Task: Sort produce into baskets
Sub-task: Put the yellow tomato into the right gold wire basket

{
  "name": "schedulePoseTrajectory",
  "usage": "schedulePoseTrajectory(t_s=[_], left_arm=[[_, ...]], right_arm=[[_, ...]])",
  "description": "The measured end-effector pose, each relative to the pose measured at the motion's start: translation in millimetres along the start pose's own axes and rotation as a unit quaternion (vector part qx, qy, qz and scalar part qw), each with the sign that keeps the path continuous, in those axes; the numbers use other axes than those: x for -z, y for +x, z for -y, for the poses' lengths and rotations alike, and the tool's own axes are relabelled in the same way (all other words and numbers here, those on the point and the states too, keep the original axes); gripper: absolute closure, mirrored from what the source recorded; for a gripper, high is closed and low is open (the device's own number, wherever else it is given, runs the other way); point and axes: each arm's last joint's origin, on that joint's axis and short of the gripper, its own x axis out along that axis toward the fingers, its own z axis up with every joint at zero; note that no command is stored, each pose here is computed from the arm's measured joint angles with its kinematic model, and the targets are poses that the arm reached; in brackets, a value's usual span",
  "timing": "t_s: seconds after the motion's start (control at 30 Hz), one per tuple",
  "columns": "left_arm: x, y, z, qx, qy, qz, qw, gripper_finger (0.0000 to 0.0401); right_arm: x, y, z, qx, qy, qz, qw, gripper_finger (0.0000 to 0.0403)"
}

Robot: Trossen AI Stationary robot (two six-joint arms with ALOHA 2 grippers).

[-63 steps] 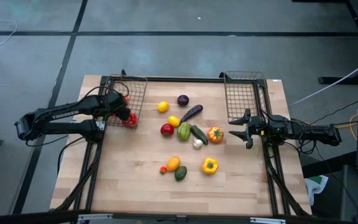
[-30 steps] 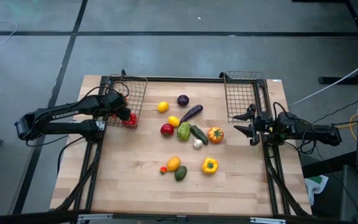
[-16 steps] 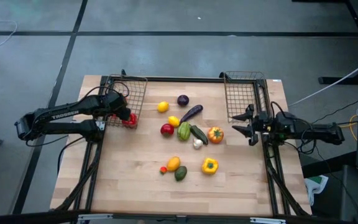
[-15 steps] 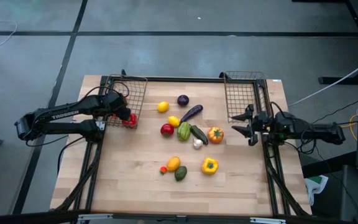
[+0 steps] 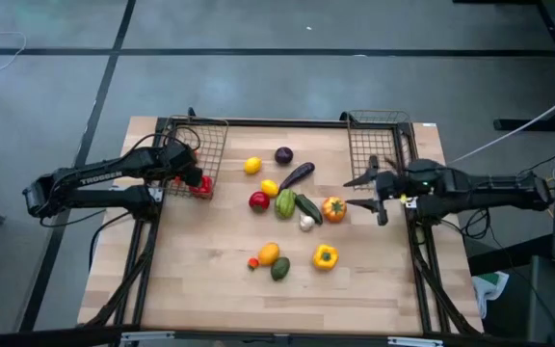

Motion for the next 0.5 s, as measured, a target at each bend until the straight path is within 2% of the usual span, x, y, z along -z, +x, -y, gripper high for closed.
schedulePoseTrajectory(t_s=[0.23,0.37,0.5], left_arm=[[0,0,0,0.0,-0.002,0.0,1.0,0.018],[0,0,0,0.0,-0.002,0.0,1.0,0.018],[0,0,0,0.0,-0.003,0.0,1.0,0.018]], right_arm=[[-24,42,3,-0.074,-0.024,-0.075,0.994,0.0189],[-26,62,6,-0.087,-0.035,-0.147,0.985,0.0189],[-26,74,9,-0.072,-0.035,-0.224,0.971,0.0189]])
